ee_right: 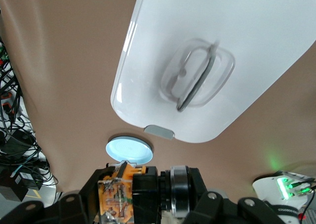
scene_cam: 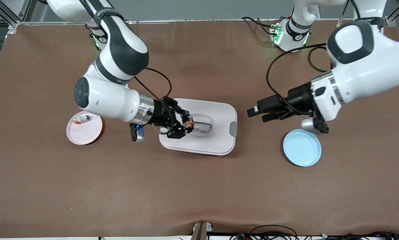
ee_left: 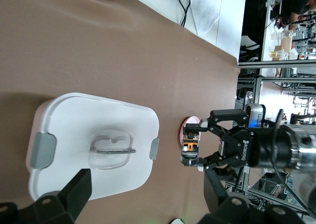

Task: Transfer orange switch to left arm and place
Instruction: 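Carry the switch over the box toward the left gripper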

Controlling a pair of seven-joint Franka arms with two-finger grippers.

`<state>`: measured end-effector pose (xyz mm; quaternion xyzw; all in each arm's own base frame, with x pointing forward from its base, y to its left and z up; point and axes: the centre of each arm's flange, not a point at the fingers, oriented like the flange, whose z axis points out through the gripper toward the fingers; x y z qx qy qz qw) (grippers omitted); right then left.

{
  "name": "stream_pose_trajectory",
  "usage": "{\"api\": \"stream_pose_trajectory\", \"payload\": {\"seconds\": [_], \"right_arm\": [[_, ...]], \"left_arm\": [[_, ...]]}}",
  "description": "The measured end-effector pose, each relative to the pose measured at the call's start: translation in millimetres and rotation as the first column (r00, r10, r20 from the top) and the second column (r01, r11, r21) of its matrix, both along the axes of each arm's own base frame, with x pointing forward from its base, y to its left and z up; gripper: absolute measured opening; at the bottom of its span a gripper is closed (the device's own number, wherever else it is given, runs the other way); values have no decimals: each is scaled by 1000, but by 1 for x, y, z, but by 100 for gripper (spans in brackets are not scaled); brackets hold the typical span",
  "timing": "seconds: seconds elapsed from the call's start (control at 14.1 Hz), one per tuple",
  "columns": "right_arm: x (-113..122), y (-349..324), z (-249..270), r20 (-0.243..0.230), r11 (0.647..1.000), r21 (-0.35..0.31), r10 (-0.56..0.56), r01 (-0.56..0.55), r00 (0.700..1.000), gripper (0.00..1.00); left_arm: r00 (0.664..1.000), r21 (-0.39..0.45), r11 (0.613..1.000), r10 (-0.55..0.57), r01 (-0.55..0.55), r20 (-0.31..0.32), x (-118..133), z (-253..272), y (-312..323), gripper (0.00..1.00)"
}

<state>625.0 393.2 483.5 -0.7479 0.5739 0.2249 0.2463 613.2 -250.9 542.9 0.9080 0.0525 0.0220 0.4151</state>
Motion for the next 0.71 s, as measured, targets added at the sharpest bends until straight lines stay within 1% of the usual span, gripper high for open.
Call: {"api": "stream_pose_trajectory", "payload": {"seconds": [0.14,0.36,0.71], "right_arm": [[0,16,7,1,1000,15,-26,26,1000,72],[2,32,11,26,997,42,-69,68,997,72],[0,43,5,24,996,46,-79,78,997,72]], "left_arm": [[1000,4,1000,-25,25,-3,-5,-10,-24,100],[998,11,998,-56,57,-5,-11,-23,-49,100],[996,26,997,-75,73,44,-9,-42,-70,100]]}}
